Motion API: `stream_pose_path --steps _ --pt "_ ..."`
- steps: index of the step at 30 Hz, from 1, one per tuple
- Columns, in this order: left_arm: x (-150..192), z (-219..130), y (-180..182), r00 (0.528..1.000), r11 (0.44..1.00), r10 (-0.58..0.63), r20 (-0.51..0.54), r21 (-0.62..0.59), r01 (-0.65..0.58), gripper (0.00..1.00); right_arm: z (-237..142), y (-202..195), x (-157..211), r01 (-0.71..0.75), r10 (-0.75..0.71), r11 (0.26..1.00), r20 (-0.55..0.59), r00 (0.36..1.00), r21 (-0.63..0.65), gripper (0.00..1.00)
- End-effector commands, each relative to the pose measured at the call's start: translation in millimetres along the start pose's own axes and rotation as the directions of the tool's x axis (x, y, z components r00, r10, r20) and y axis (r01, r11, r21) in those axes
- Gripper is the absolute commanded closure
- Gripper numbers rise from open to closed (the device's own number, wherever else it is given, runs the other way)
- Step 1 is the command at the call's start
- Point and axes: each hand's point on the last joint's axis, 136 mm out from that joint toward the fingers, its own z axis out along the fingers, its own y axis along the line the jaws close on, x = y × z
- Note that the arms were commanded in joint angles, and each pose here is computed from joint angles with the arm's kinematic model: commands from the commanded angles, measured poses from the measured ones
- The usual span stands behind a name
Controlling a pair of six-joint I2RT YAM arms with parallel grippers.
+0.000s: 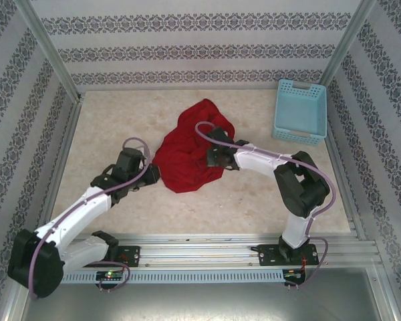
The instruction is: Fold the inside-out t-shirt
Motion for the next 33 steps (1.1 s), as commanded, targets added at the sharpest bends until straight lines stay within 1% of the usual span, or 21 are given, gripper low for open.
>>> stream_pose_path --steps 1,2,3,5,6,9,10,12,16,18,19,22,26,28,29,30,33 --pt "17 1 -16 0.999 0.999 -0.002 -0.045 0.040 0.004 0.81 -15 -12 -26 0.050 -0.053 0.997 0.046 0.998 0.060 0.79" --pt "14 0 -9 1.000 1.000 0.010 -0.028 -0.002 -0.010 0.77 -22 -14 -28 0.058 -0.062 0.996 0.059 0.996 0.072 0.69" --pt "9 -2 2 1.000 0.998 0.022 -0.004 -0.065 -0.022 0.67 -29 -14 -26 0.070 -0.075 0.995 0.071 0.995 0.073 0.59" --pt "-4 -5 16 0.998 0.987 0.043 0.040 -0.157 -0.036 0.52 -42 -8 -19 0.090 -0.094 0.995 0.088 0.992 0.054 0.46" --pt "-9 -3 19 0.998 0.985 0.044 0.045 -0.167 -0.036 0.47 -49 -3 -14 0.101 -0.105 0.994 0.097 0.990 0.045 0.42" --pt "-30 15 13 0.997 0.988 0.062 0.045 -0.147 -0.055 0.33 -65 19 11 0.140 -0.139 0.990 0.107 0.984 -0.001 0.34" --pt "-35 22 9 0.996 0.987 0.081 0.038 -0.145 -0.074 0.31 -67 27 21 0.147 -0.143 0.989 0.102 0.984 -0.030 0.33" --pt "-48 39 2 0.993 0.982 0.120 0.019 -0.150 -0.116 0.27 -68 43 41 0.156 -0.150 0.985 0.085 0.985 -0.072 0.29" --pt "-71 75 1 0.989 0.972 0.148 -0.023 -0.182 -0.150 0.24 -55 67 72 0.133 -0.129 0.973 0.034 0.991 -0.186 0.26" --pt "-79 94 5 0.991 0.972 0.130 -0.041 -0.194 -0.136 0.25 -43 74 84 0.140 -0.140 0.965 0.015 0.990 -0.223 0.25" --pt "-81 102 7 0.992 0.974 0.113 -0.053 -0.189 -0.121 0.28 -37 76 87 0.154 -0.155 0.963 0.011 0.988 -0.222 0.24" --pt "-83 121 5 0.993 0.981 0.088 -0.077 -0.165 -0.100 0.38 -19 72 90 0.187 -0.188 0.967 0.014 0.982 -0.172 0.19" --pt "-79 131 -1 0.992 0.989 0.071 -0.107 -0.119 -0.084 0.52 0 62 81 0.216 -0.216 0.973 0.014 0.976 -0.077 0.20" --pt "-75 130 -1 0.991 0.990 0.066 -0.117 -0.112 -0.079 0.63 5 59 75 0.222 -0.221 0.974 0.014 0.975 -0.052 0.24" --pt "-73 128 -1 0.991 0.991 0.064 -0.119 -0.109 -0.077 0.68 6 57 71 0.221 -0.220 0.974 0.020 0.975 -0.044 0.28" --pt "-69 125 0 0.991 0.992 0.058 -0.120 -0.105 -0.071 0.73 5 56 67 0.220 -0.219 0.975 0.026 0.975 -0.044 0.33" --pt "-60 109 -4 0.993 0.995 0.047 -0.111 -0.083 -0.056 0.84 1 55 60 0.228 -0.227 0.973 0.041 0.973 -0.042 0.49"
